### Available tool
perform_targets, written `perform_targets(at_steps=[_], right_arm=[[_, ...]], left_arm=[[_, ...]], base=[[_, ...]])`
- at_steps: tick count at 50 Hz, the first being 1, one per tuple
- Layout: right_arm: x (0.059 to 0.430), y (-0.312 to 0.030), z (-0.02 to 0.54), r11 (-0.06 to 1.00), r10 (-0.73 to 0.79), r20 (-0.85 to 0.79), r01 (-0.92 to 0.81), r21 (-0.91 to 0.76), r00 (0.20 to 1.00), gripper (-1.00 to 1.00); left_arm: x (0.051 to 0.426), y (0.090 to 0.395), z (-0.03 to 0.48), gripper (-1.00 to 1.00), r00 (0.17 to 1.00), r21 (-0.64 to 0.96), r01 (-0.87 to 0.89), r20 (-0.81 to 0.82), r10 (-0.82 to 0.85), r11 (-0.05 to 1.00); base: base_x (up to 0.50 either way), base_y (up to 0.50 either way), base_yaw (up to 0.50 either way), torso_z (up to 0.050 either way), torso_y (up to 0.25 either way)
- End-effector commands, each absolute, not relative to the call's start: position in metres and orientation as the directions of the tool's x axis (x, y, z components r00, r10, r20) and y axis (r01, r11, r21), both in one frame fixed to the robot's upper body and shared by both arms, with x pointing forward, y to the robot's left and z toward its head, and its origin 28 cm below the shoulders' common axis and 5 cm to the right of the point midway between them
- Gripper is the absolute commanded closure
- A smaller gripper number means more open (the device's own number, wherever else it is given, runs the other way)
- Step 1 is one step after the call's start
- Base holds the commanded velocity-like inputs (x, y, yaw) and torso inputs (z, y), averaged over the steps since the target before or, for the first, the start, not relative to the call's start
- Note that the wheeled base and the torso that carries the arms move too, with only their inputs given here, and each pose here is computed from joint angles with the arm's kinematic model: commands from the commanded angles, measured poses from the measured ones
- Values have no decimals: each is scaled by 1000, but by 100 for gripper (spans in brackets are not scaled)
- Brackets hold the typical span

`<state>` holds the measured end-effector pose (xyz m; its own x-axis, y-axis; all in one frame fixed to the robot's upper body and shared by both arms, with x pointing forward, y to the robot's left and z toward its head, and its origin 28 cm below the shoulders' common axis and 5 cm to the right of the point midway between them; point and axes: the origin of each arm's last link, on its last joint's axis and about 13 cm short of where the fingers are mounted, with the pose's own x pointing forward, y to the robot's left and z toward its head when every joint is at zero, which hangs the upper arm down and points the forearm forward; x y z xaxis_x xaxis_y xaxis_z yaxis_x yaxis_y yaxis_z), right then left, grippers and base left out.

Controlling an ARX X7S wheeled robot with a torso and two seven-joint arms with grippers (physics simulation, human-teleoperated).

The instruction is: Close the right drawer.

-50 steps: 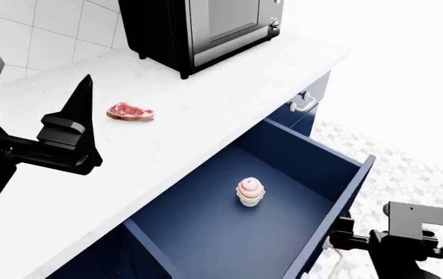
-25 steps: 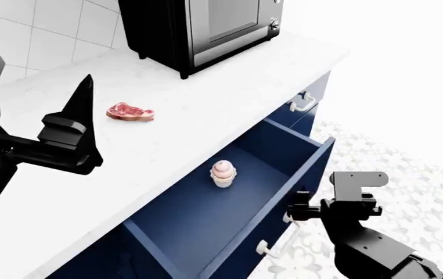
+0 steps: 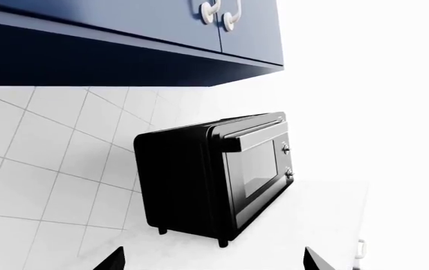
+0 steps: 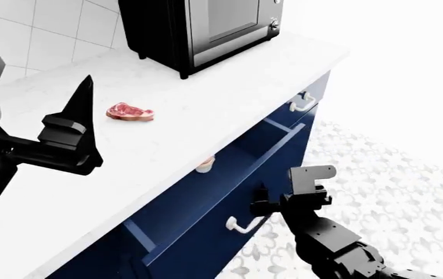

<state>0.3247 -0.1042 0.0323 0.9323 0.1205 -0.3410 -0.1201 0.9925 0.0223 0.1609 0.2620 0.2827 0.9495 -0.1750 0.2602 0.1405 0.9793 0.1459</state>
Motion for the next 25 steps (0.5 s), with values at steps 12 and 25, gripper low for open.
perform_targets(at_steps=[12, 25], right_arm=[[323, -104, 47, 991, 130, -285, -119, 55, 950, -100], [316, -122, 72, 994, 96, -203, -84, 69, 974, -100]], left_arm=[[162, 262, 283, -100, 949, 144, 142, 260, -176, 979], [161, 261, 282, -100, 950, 145, 145, 255, -178, 979]], base=[[0, 0, 0, 0, 0], [0, 0, 0, 0, 0]])
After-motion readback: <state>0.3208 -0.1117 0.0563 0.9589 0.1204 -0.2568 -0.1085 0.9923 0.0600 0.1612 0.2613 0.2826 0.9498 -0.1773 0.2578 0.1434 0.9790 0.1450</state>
